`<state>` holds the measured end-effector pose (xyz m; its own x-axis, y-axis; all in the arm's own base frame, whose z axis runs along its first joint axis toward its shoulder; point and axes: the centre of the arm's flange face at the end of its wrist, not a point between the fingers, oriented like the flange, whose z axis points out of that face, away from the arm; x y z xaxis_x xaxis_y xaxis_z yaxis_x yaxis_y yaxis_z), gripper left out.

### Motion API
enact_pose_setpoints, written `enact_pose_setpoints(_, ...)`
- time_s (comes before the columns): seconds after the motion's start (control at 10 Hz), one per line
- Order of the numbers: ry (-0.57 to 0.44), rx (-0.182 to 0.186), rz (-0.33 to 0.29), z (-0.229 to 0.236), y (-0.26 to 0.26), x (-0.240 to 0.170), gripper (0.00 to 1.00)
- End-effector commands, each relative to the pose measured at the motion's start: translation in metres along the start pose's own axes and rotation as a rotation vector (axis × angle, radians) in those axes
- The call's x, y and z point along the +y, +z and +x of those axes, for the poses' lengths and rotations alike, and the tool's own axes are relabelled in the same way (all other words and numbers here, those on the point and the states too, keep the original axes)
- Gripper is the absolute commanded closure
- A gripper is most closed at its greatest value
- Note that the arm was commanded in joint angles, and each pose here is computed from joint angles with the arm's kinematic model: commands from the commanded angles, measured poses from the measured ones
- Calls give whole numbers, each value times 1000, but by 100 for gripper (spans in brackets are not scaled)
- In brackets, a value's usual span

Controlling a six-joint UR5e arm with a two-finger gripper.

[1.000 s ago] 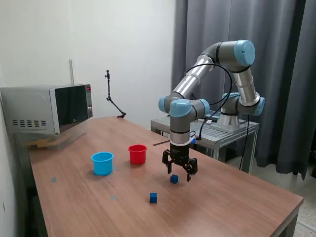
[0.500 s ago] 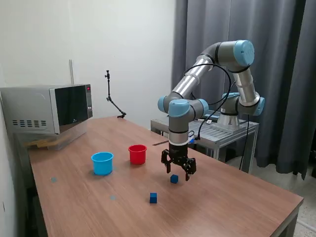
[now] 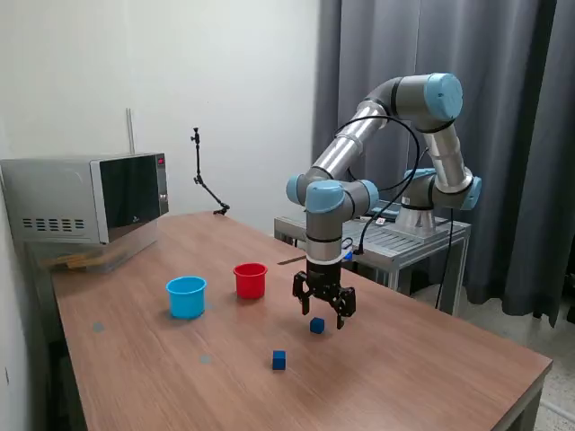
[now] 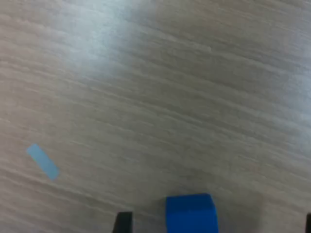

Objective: Place red objects in the red bin, and blue objects in the blue bin.

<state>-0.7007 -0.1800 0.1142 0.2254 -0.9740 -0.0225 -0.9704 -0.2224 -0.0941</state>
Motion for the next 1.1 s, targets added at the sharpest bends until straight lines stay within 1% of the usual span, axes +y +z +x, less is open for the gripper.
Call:
enact_pose_setpoints(0.0,0,6,28,1,20,0,0)
enact_pose_setpoints(0.3,0,6,32,2,22,-1,0)
enact_pose_setpoints(1.0,2,7,15,-1,16,3,0)
